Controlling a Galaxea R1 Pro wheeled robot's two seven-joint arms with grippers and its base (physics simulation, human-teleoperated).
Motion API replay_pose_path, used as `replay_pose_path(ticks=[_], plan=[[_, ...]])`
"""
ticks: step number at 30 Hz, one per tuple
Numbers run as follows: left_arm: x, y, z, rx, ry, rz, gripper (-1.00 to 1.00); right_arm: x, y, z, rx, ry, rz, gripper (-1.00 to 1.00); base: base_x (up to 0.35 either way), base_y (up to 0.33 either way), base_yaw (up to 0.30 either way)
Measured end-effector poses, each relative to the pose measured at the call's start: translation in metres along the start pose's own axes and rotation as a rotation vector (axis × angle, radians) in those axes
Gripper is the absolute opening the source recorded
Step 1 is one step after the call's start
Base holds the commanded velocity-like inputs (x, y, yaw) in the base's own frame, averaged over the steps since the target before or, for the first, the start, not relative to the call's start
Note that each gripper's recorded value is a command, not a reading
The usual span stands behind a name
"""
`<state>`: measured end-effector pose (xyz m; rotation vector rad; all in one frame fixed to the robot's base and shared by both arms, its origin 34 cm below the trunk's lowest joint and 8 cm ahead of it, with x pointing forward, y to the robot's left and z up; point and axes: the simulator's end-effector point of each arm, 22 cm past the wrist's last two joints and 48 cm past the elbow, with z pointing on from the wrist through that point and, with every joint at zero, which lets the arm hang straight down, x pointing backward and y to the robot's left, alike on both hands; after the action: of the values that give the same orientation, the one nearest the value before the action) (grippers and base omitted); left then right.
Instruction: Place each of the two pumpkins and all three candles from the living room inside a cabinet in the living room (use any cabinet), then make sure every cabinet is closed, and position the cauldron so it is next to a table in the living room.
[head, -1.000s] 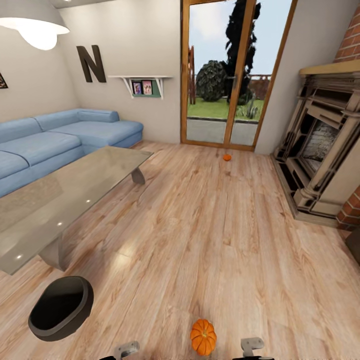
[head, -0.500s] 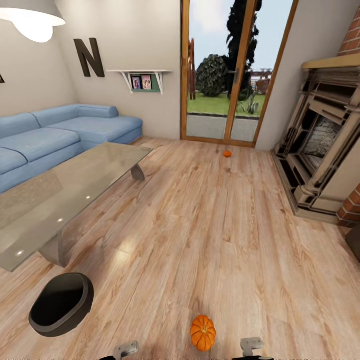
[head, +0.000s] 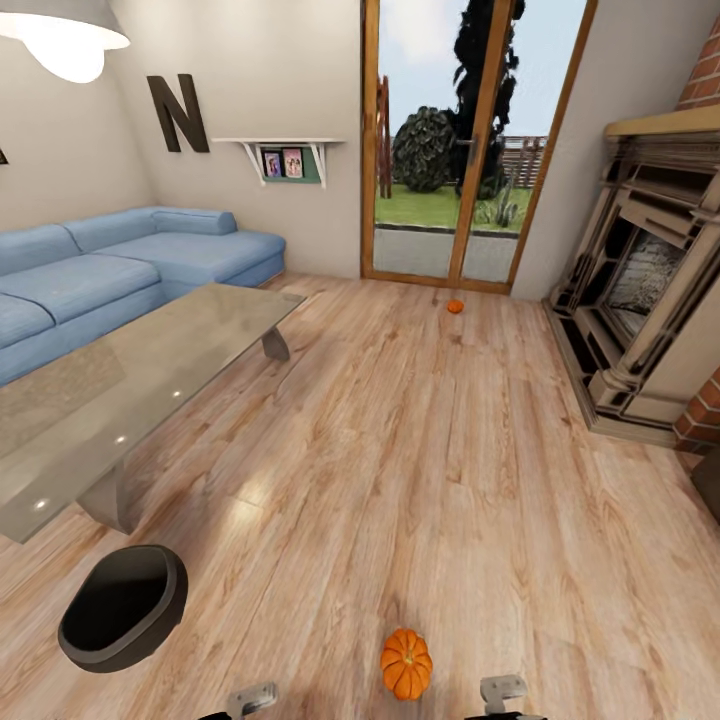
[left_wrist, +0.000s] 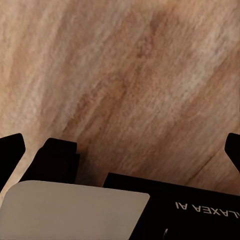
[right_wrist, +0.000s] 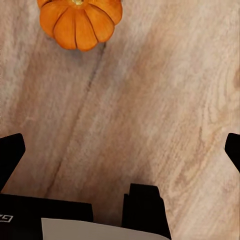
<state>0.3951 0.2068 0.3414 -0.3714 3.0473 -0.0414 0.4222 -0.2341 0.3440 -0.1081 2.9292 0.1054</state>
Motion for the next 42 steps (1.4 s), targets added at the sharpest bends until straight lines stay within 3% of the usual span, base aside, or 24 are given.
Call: replay_pose_path(ticks=[31,42], plan=[[-0.012,0.0,-0.007,0.004,-0.031,-0.004,1.0,-0.004,0.001,-0.006,-0.001,-0.022,0.007,1.0,0.0,0.0,-0.195],[-0.017,-0.002,-0.011,0.007,-0.043,-0.003,1.0,-0.012,0.002,-0.009,-0.001,-0.06,0.004,1.0,0.0,0.0,-0.224]])
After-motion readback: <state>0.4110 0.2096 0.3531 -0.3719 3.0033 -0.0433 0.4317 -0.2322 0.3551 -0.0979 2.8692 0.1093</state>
